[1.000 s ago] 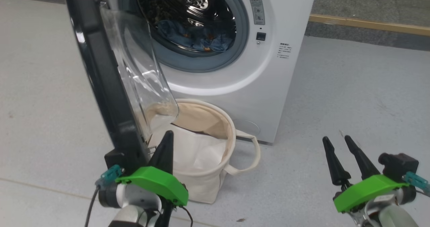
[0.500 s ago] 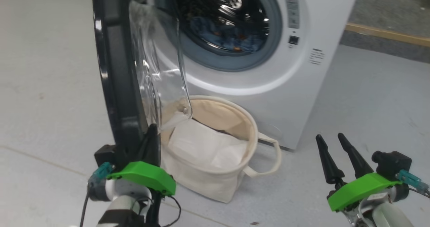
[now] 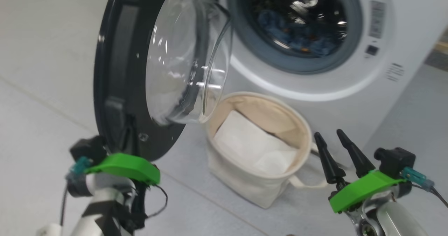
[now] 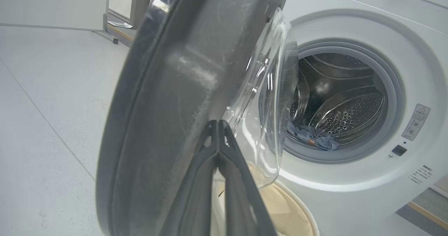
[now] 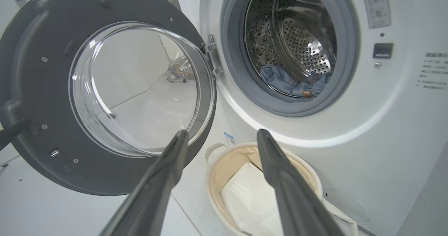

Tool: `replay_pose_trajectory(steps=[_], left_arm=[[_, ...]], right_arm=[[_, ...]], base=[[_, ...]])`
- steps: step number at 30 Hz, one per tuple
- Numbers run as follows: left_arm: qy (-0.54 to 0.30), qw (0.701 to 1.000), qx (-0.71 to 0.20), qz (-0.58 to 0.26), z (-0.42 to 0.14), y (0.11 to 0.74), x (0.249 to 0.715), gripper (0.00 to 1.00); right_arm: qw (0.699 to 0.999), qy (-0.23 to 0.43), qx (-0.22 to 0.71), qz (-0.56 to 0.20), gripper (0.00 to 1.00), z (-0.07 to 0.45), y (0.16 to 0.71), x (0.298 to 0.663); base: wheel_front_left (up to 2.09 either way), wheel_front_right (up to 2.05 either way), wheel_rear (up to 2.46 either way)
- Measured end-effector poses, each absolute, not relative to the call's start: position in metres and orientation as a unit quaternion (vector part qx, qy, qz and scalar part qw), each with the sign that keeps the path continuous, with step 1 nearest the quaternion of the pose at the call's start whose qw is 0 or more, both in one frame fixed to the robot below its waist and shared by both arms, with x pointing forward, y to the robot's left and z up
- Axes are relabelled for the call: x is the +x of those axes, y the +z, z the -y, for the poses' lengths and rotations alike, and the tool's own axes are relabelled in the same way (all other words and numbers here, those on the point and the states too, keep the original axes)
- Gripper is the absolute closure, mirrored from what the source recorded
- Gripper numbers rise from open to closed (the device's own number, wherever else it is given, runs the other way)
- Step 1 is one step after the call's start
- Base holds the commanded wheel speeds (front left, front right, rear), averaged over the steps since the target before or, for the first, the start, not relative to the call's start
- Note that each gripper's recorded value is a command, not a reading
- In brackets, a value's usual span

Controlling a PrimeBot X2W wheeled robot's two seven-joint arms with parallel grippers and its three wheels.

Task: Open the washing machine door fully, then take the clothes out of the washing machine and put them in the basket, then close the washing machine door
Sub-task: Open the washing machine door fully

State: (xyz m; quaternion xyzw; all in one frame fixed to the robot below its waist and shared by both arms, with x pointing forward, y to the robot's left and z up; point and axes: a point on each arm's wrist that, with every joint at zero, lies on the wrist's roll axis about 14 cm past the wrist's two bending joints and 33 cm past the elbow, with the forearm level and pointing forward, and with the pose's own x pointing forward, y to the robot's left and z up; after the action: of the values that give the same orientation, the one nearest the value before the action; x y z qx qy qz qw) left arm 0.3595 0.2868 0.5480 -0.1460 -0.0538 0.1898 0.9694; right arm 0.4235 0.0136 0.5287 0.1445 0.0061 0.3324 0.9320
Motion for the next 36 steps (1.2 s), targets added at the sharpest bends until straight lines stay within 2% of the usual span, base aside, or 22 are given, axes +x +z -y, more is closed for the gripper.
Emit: replay_pose_trajectory(steps=[6,14,24,31,36], left_arm=[[0.244,0.947,-0.197,0.066,-0.334,0.545,0.352,1.0],[0.287,0.932,-0.206,0.077,-0.377,0.546,0.366,1.0],[0.332,0.918,-0.204,0.075,-0.415,0.544,0.374,1.0],[0.338,0.904,-0.252,0.076,-0.426,0.535,0.398,1.0],[0.354,0.899,-0.249,0.068,-0.438,0.53,0.409,1.0]], right_arm=[[0.912,0.381,0.15,-0.029,0.0,-0.053,0.518,0.426],[0.893,0.417,0.16,-0.054,0.0,-0.084,0.501,0.44],[0.885,0.426,0.17,-0.077,0.0,-0.094,0.474,0.455],[0.879,0.435,0.173,-0.091,0.0,-0.102,0.459,0.472],[0.879,0.435,0.174,-0.095,0.0,-0.102,0.447,0.484]], base=[[0.0,0.0,0.0],[0.0,0.0,0.0],[0.0,0.0,0.0],[0.0,0.0,0.0],[0.0,0.0,0.0]])
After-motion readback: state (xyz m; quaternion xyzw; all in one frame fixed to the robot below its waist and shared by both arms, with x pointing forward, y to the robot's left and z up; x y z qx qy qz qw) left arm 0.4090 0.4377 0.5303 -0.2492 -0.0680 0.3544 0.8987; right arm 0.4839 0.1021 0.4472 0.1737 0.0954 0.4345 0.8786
